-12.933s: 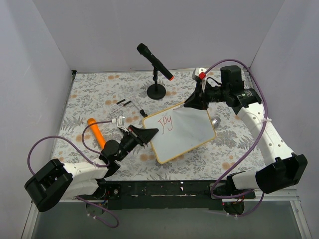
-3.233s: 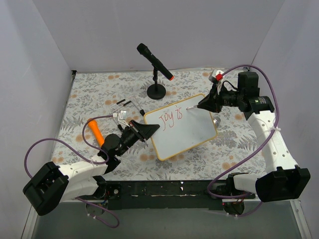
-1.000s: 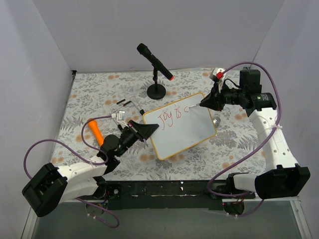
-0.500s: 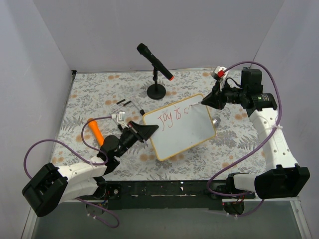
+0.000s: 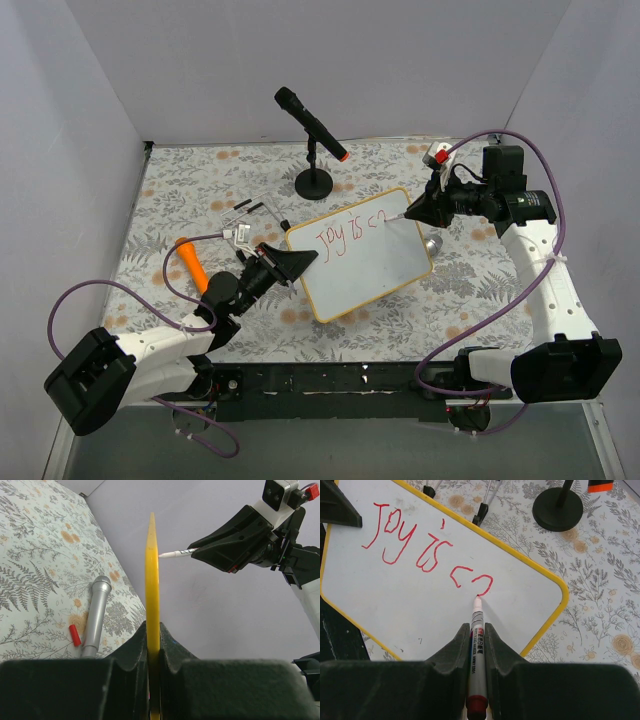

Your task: Write a sentence on the whiteboard

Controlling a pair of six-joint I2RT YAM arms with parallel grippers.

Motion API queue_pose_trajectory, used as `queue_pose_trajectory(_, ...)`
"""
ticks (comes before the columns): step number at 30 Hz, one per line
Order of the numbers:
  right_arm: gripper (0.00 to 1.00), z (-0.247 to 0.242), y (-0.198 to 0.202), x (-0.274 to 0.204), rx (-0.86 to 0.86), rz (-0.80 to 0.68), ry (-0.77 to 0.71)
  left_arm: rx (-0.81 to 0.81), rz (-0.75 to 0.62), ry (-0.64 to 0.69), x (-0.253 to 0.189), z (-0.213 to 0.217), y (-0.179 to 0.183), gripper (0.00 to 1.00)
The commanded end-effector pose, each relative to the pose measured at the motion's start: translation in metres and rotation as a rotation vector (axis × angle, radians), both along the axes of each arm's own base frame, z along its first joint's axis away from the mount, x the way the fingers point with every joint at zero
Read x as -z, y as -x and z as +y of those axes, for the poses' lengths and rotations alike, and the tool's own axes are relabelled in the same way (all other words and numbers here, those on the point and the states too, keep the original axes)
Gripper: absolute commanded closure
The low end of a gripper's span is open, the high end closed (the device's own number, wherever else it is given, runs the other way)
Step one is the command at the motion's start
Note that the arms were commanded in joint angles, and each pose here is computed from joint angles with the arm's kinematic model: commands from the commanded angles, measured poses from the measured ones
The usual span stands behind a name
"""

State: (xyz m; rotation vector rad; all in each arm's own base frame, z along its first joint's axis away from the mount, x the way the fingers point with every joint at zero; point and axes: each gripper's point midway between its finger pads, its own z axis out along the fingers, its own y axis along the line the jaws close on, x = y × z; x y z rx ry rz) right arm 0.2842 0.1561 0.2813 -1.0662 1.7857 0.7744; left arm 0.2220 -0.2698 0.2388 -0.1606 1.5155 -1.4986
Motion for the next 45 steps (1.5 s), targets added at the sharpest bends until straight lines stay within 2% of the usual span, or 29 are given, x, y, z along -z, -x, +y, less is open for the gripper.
queue_pose_trajectory(1, 0.99, 0.007, 0.008, -0.002, -0.053, 0.006, -0.024, 0.011, -0.122, 0.152, -0.053, 0.008, 0.009, 1.00)
queue_pose_trajectory(16, 0.99, 0.016, -0.015, -0.028, -0.041, -0.025, -0.080, 0.012, -0.114, 0.146, -0.049, 0.008, 0.009, 1.00)
queue_pose_trajectory(25, 0.99, 0.004, -0.004, -0.050, -0.037, -0.079, -0.125, -0.014, -0.095, 0.136, -0.041, 0.012, 0.006, 1.00)
queue_pose_trajectory(33, 0.99, -0.006, -0.014, -0.036, 0.029, -0.056, -0.088, -0.010, -0.101, 0.138, -0.043, 0.012, 0.006, 1.00)
queue_pose_trajectory(45, 0.99, -0.008, -0.018, -0.017, 0.041, -0.008, -0.065, -0.003, -0.109, 0.147, -0.045, 0.012, 0.008, 1.00)
